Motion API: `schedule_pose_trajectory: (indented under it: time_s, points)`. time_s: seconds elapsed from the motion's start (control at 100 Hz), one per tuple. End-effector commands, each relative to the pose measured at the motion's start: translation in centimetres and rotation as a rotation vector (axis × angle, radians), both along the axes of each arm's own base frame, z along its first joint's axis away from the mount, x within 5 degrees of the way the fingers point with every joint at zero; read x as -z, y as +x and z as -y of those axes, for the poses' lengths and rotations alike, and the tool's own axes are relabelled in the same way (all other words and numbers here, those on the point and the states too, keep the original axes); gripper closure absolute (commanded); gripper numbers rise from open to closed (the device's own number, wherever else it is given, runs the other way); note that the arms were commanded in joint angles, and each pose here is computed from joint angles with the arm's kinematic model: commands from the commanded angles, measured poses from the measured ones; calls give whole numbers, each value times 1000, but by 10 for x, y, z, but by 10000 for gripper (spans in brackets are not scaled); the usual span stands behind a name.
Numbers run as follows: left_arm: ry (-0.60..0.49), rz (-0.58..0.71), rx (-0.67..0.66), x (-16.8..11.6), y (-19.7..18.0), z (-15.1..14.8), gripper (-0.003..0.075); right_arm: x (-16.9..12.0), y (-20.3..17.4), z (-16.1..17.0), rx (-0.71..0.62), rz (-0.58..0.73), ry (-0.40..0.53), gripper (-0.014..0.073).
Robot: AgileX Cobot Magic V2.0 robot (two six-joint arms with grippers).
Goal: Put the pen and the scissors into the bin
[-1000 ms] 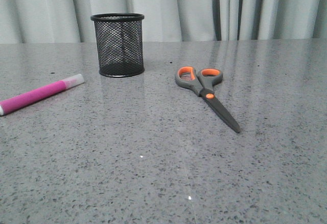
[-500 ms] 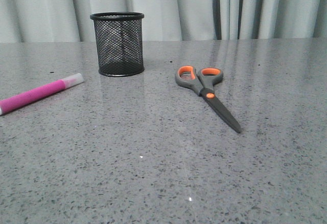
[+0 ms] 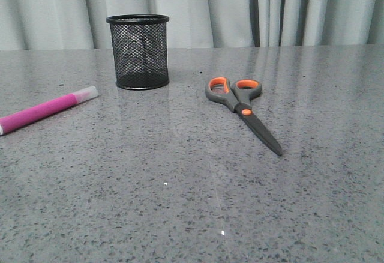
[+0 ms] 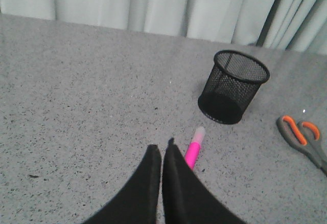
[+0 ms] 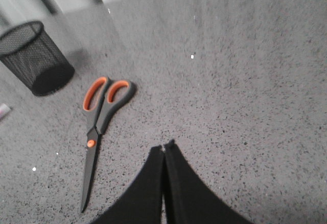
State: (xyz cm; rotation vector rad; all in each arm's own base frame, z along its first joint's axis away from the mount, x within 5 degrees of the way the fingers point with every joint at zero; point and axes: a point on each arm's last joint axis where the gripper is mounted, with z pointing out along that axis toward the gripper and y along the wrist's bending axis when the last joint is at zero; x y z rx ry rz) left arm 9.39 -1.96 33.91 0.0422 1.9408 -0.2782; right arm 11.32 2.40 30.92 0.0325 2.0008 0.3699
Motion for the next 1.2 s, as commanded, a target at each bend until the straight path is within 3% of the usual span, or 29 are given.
schedule_pose_trajectory:
  time_s: [0.0,0.22,0.48,0.58,0.7,0.75,0.81,1.01,1.19]
  points:
    - [3,-16,8,-19,15,1,739,-25,22,1,9,36,-24,643]
    - [-42,-114,20,-14,41,4,739,-26,51,-2,-2,-55,-20,644]
    - [12,-223,83,1,57,7,722,-29,70,-4,-40,-95,-69,631]
    - [23,-231,130,4,61,10,606,-33,75,-5,-57,-102,-86,529]
    - [10,-236,182,5,67,15,335,-35,78,-6,-68,-112,-91,319]
    - [8,-238,214,5,69,17,282,-36,78,-6,-68,-110,-91,278]
    - [11,-257,264,4,72,21,283,-36,78,-6,-68,-110,-91,276]
    - [69,-352,411,-7,94,27,400,-36,77,-6,-73,-117,-92,276]
    - [142,-402,535,-11,122,33,402,-35,77,-6,-80,-125,-96,276]
